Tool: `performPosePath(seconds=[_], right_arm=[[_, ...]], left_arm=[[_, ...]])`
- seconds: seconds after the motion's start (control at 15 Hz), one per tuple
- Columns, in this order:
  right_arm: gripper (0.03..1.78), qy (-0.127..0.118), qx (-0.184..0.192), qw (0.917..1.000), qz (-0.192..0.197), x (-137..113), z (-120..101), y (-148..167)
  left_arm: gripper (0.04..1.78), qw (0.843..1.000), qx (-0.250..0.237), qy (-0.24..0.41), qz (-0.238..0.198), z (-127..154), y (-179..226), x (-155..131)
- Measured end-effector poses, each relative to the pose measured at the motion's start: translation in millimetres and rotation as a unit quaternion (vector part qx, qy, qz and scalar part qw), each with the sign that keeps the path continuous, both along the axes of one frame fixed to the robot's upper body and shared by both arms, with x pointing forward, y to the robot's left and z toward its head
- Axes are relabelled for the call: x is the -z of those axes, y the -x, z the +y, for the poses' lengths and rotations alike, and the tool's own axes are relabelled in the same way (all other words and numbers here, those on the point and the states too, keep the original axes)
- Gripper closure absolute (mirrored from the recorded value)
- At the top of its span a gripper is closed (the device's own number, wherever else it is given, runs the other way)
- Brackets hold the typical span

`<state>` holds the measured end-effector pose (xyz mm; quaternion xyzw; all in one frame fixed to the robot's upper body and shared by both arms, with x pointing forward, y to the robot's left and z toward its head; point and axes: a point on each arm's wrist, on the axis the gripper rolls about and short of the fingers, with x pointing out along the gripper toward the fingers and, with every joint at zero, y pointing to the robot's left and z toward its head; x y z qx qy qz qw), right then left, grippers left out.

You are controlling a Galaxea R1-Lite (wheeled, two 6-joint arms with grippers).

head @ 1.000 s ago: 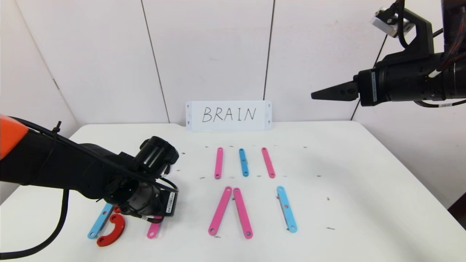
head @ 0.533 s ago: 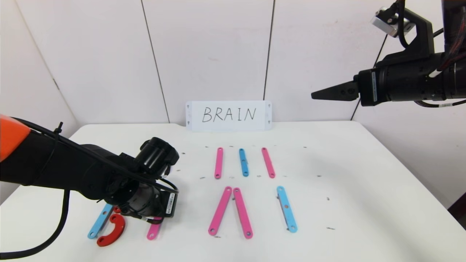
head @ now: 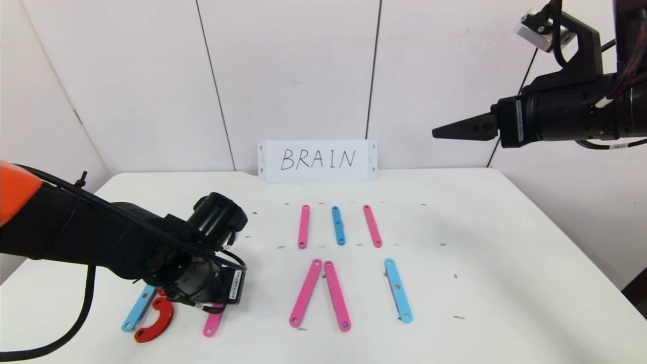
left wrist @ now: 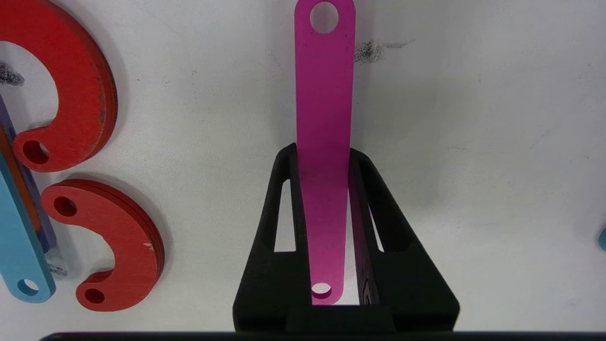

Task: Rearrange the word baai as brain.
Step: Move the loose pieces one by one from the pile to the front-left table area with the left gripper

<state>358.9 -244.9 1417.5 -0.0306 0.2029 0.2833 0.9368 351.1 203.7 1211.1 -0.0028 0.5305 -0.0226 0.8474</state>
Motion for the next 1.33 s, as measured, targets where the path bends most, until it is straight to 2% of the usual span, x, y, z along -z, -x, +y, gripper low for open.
performPosePath(seconds=[0.73,0.87,1.07,1.33], right_arm=[[0.07,0.0,0.0,1.0,-0.001,-0.7,-0.2,0.6],[0.07,-0.002,-0.002,1.0,0.0,-0.6,-0.1,0.7],[0.07,-0.002,-0.002,1.0,0.0,-0.5,-0.1,0.5],[0.07,-0.001,-0.002,1.0,0.001,0.1,0.2,0.0]], left_arm=[[1.53,1.0,-0.009,0.007,-0.002,-0.3,-0.4,-1.7],[1.48,1.0,-0.009,0.007,-0.002,-0.3,-0.4,-2.0],[1.21,1.0,-0.009,0.007,-0.002,-0.2,-0.2,-1.7],[0.54,1.0,-0.009,0.006,-0.002,-0.2,-0.2,-1.7]])
